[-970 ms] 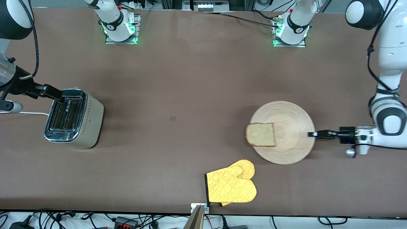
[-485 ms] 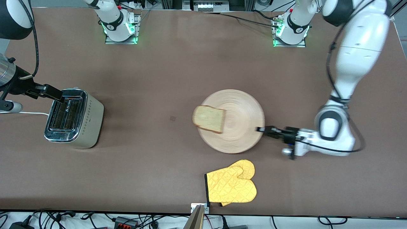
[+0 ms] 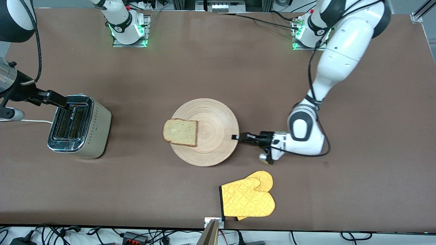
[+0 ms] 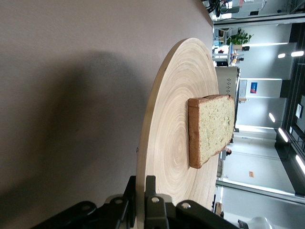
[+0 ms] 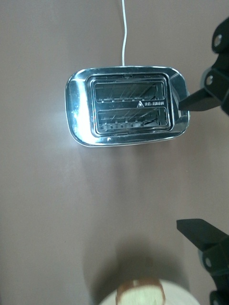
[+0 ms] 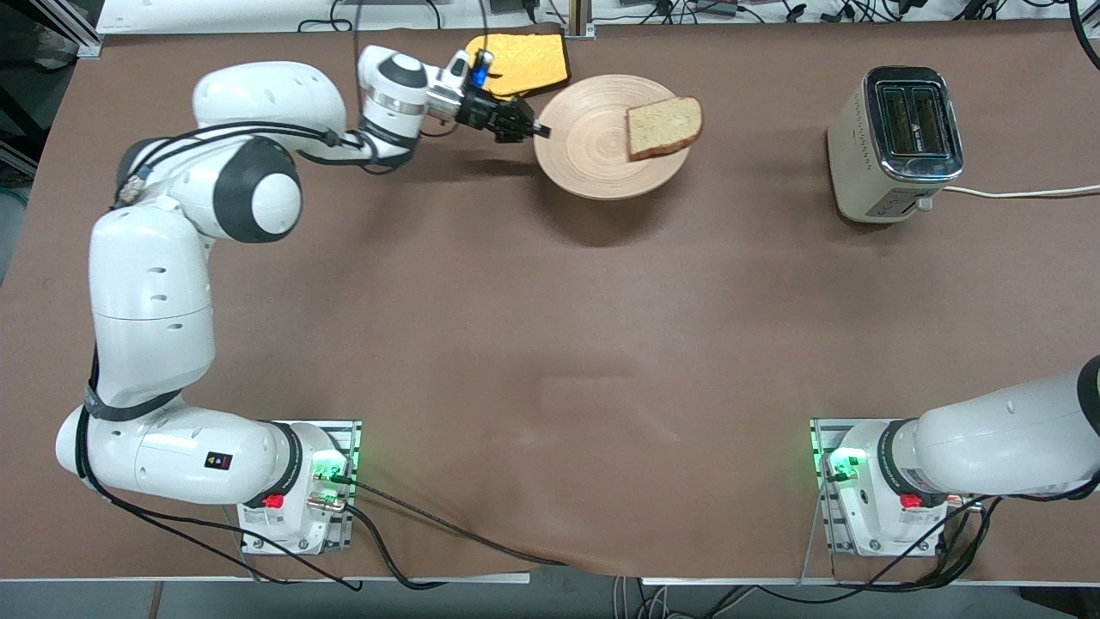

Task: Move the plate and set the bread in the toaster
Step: 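Push the wooden plate with the left gripper toward the toaster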

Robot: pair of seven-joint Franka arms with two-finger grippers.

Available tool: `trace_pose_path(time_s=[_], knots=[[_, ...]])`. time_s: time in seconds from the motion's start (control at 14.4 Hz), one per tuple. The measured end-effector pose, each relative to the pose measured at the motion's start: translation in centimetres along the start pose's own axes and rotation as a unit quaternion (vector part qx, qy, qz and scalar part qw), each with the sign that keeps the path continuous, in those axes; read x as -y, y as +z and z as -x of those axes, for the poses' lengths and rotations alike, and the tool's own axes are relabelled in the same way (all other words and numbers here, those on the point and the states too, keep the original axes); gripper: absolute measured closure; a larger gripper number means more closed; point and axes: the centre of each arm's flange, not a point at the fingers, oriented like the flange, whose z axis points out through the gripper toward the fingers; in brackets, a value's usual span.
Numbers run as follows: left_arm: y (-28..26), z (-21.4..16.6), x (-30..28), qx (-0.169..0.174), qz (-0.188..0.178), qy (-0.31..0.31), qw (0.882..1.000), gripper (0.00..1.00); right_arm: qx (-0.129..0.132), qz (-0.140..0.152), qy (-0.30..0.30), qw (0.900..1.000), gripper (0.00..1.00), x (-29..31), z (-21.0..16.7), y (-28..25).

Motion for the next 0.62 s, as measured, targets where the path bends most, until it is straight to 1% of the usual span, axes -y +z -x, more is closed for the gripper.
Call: trace_pose_path(time_s=[0.28, 0.62], knots=[[5.0, 1.5, 1.1, -0.011, -0.029, -0.005, 0.999, 0.9, 0.001, -0.003, 0.0, 1.0, 0.0, 0.1, 0.0, 0.0], [8.0, 2.9, 2.7, -0.016, -0.035, 0.002, 0.999, 0.9, 0.001, -0.004, 0.0, 1.0, 0.0, 0.1, 0.0, 0.0]])
